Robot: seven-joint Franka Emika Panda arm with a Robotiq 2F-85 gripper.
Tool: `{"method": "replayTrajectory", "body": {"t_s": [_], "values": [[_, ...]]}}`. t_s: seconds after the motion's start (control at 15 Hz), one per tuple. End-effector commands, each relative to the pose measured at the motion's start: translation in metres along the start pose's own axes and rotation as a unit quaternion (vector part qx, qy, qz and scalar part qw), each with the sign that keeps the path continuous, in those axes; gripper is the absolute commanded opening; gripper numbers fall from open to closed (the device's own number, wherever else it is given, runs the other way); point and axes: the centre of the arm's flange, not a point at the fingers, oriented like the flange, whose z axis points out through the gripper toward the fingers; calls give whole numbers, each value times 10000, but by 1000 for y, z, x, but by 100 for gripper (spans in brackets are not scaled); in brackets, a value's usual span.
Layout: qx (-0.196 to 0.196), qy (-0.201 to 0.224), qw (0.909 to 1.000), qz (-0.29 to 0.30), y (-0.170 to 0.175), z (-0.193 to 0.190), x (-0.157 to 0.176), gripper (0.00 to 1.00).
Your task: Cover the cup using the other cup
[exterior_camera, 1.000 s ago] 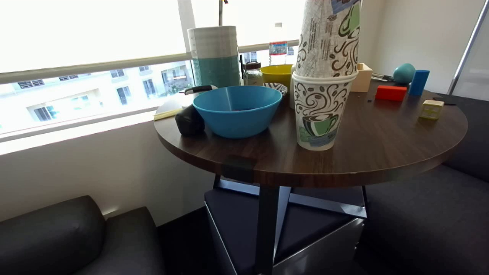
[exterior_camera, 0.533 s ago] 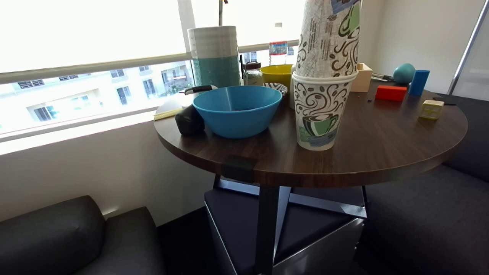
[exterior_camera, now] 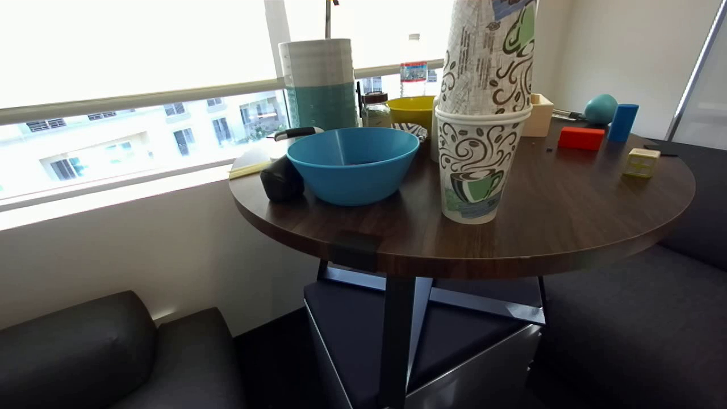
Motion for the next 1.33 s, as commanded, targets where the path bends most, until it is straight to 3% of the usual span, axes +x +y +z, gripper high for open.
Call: {"method": "replayTrajectory", "body": {"t_s": [0.0,0.07,0.13,0.2,0.33,0.8,1.27], "values": [[44,118,9999,-93,1,-5,4,40],[47,116,9999,-87,1,-4,4,40],[46,110,9999,-34,1,-4,3,50],[64,119,9999,-64,1,-4,3,90],[59,118,9999,-62,1,-4,3,98],[-42,100,9999,56,1,-12,-2,100],[-334,542,9904,1223,-15,-63,-47,100]]}}
